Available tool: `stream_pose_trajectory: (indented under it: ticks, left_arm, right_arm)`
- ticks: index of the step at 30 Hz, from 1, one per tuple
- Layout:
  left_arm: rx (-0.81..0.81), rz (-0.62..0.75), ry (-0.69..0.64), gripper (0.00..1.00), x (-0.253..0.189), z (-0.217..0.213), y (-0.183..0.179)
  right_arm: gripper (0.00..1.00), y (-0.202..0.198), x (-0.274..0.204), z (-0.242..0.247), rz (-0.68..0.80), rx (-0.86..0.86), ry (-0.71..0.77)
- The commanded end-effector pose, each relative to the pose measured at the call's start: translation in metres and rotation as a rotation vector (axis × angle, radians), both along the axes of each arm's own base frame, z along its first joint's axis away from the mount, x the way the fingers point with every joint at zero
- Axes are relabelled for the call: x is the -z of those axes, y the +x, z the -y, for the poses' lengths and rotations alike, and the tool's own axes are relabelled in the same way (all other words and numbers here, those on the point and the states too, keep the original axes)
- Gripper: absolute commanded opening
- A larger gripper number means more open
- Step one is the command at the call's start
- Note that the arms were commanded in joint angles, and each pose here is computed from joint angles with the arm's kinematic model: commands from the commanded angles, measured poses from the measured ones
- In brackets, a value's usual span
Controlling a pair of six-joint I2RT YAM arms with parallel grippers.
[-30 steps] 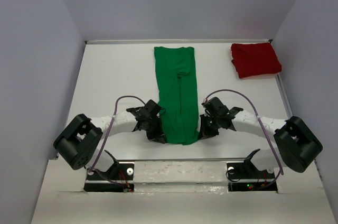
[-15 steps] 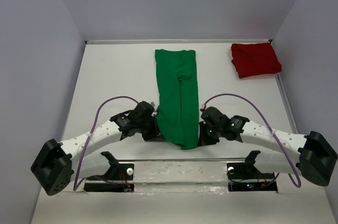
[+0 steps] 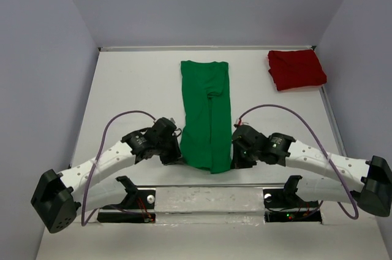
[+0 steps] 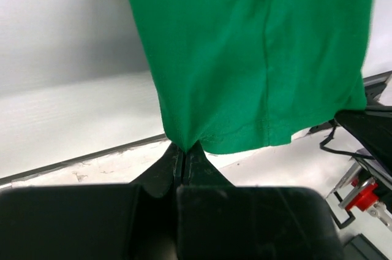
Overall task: Fold and stack the t-shirts
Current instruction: Fold the tshirt
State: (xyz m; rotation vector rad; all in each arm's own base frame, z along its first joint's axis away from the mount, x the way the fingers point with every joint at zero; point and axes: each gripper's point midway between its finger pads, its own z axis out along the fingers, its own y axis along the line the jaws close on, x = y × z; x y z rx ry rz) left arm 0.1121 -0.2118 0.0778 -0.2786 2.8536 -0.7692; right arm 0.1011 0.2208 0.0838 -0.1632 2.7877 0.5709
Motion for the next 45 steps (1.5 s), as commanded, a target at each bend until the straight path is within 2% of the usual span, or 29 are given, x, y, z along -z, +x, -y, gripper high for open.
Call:
stream_pose_trajectory:
  ticks: [1,7,13,17,23,28,33,45]
  left_arm:
    - [0.013,0.134,0.033,0.00,-0.033,0.002,0.025]
    - [0.063,0.200,0.060,0.00,-0.047,0.018,0.050]
    - [0.111,0.249,0.103,0.00,-0.052,0.031,0.082]
    - [0.109,0.248,0.071,0.00,-0.051,0.038,0.100]
    - [0.092,0.273,0.089,0.00,-0.053,0.032,0.134]
    - [0.049,0.297,0.053,0.00,-0.061,0.025,0.176]
    - [0.063,0.318,0.046,0.00,-0.072,0.036,0.203]
    - [0.089,0.286,0.060,0.00,-0.055,0.026,0.239]
  right_arm:
    - [0.00,0.023,-0.024,0.006,0.109,0.053,-0.058]
    - [0.00,0.054,-0.027,-0.007,0.185,0.026,-0.172]
    - [0.00,0.104,-0.032,-0.030,0.244,0.011,-0.249]
    - [0.00,0.147,-0.034,-0.024,0.277,0.034,-0.304]
    - [0.00,0.194,-0.044,-0.014,0.303,0.046,-0.306]
    - [0.00,0.215,-0.041,-0.010,0.302,0.039,-0.319]
    - [0.00,0.231,-0.040,-0.012,0.296,0.020,-0.310]
    - [0.00,0.260,-0.035,0.005,0.280,0.049,-0.339]
